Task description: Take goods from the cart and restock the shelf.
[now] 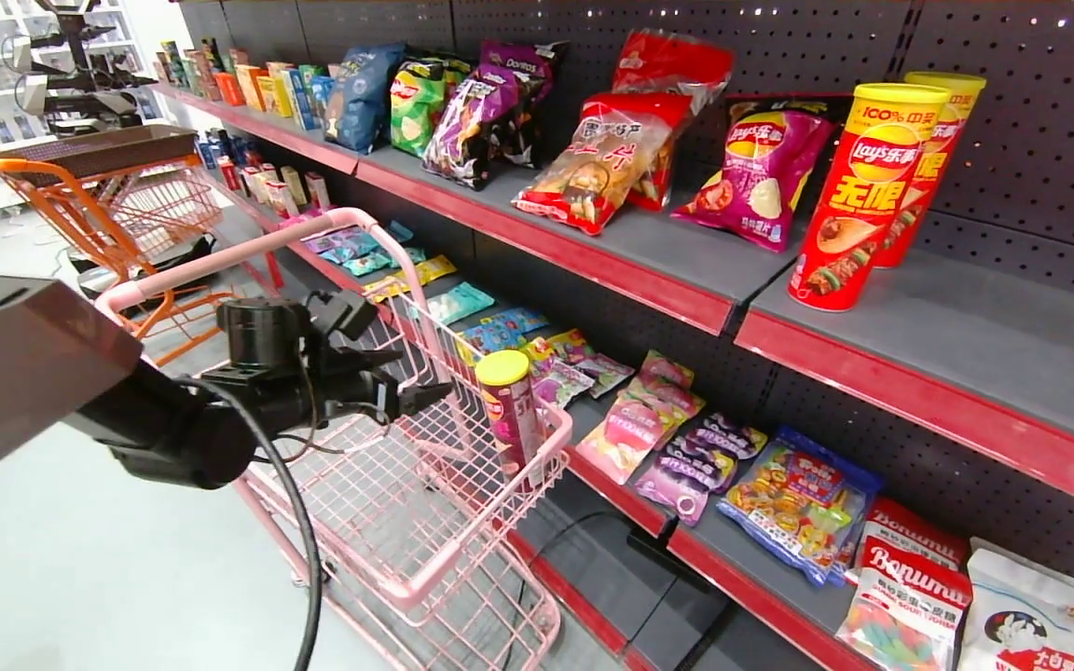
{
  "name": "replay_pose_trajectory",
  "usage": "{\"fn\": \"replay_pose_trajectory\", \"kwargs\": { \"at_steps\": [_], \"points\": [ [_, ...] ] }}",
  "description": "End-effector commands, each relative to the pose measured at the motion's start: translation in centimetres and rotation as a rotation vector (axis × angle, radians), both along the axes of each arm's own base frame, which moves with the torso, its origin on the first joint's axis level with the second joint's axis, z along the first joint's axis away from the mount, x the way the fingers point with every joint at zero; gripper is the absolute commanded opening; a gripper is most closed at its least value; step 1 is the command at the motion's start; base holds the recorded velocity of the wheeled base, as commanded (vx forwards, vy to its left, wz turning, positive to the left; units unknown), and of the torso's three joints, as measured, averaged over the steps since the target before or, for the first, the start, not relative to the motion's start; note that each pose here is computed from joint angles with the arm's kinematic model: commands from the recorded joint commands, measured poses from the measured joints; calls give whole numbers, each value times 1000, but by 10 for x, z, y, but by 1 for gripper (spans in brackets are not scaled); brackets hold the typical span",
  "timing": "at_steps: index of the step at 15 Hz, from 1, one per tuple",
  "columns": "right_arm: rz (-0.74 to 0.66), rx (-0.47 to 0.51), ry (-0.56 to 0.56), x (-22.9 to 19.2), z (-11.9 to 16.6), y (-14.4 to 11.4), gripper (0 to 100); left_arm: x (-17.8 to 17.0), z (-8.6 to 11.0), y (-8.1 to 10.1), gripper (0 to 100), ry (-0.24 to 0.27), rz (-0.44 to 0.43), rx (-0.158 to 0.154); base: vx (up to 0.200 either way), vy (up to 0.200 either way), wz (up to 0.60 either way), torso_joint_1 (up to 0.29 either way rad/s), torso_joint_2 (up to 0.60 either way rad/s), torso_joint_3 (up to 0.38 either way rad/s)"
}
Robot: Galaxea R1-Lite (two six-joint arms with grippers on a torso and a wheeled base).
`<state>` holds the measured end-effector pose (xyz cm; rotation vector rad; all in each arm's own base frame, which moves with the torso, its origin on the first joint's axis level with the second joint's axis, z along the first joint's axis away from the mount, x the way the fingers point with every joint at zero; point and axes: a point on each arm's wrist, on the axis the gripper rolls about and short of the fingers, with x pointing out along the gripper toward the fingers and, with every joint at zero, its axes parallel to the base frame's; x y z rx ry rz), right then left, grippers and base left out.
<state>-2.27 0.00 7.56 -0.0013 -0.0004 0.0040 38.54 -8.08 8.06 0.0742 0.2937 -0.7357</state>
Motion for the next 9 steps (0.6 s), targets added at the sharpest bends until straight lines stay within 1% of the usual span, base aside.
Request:
{"fn": "replay_pose_trajectory", "kwargs": {
  "at_steps": [1,2,3,4,7,9],
  "points": [
    [2,1,0,0,0,0,100,8,-26,-34,100,57,-70,-14,0,0,0,0,0,0],
    [2,0,-1,0,0,0,100,11,-28,-42,100,61,-79,-25,0,0,0,0,0,0],
    [2,0,-1,0,0,0,100,14,-31,-43,100,58,-80,-24,0,0,0,0,0,0],
    [2,0,0,0,0,0,100,23,-35,-45,100,35,-73,-27,0,0,0,0,0,0],
    [2,-2,0,0,0,0,100,41,-42,-47,100,11,-54,-30,0,0,0,0,0,0],
    [4,-2,-1,0,0,0,100,46,-47,-50,100,13,-57,-29,0,0,0,0,0,0]
  ]
}}
